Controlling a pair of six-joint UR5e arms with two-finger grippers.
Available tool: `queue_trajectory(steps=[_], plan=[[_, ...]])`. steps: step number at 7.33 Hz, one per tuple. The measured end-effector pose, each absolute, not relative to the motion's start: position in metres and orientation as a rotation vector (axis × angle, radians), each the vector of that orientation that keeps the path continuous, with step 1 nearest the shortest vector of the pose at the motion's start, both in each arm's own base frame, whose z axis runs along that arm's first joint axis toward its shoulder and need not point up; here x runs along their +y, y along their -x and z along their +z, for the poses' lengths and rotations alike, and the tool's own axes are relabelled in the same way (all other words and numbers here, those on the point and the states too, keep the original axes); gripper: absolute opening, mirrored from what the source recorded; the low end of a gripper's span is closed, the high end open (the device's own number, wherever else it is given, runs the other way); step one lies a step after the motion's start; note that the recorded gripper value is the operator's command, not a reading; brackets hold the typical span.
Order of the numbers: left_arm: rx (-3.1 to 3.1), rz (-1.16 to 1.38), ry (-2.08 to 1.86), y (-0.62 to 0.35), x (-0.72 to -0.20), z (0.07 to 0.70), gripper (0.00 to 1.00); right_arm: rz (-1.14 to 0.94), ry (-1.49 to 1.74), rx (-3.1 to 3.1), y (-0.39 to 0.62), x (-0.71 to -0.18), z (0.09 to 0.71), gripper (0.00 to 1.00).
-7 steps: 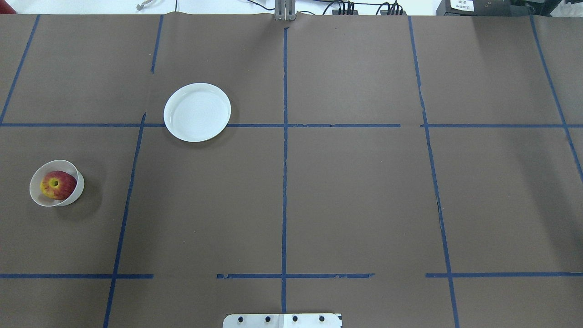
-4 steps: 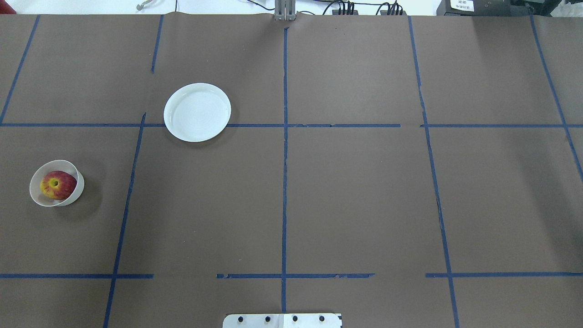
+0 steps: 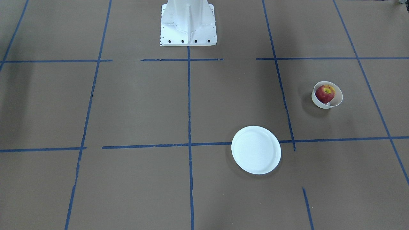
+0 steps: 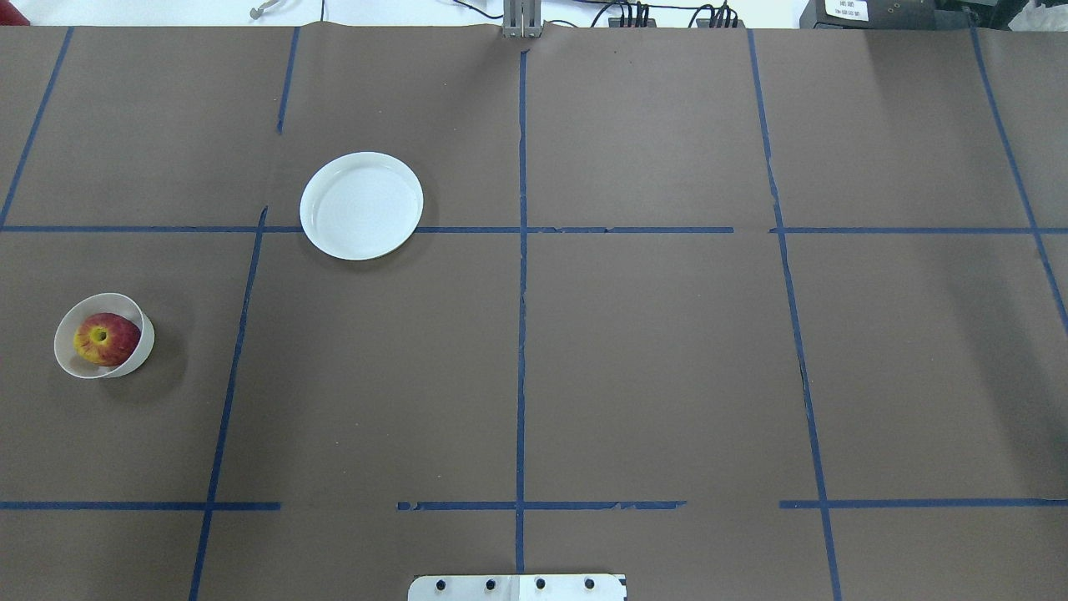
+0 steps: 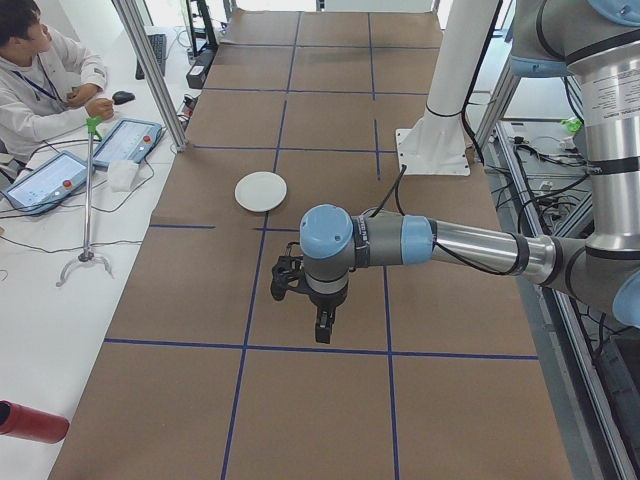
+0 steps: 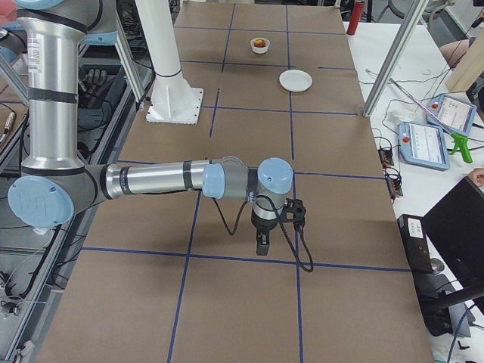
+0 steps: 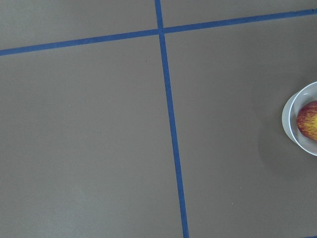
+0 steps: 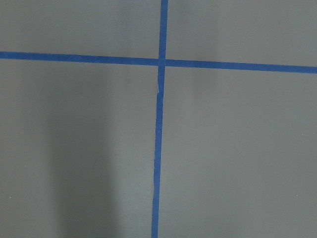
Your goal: Move apple from plate to bowl
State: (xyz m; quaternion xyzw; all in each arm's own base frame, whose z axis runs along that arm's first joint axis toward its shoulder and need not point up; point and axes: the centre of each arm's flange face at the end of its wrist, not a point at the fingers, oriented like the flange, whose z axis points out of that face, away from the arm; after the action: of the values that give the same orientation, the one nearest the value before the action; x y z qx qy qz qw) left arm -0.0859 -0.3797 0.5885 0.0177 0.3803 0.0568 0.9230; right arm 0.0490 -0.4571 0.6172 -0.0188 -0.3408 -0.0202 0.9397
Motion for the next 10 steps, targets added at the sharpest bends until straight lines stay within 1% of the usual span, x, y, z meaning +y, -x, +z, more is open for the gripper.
queue_trajectory(steps=[5, 8, 10], plan=[[0.780, 0.111, -0.025, 0.087, -0.390, 0.598, 1.00, -0.041, 0.039, -0.696, -0.049, -0.457, 0.618, 1.00], [0.783, 0.097, 0.010, 0.089, -0.426, 0.623, 1.00, -0.042, 0.037, -0.696, -0.049, -0.457, 0.617, 1.00], [0.783, 0.095, 0.017, 0.091, -0.454, 0.628, 1.00, -0.041, 0.039, -0.696, -0.049, -0.457, 0.617, 1.00]])
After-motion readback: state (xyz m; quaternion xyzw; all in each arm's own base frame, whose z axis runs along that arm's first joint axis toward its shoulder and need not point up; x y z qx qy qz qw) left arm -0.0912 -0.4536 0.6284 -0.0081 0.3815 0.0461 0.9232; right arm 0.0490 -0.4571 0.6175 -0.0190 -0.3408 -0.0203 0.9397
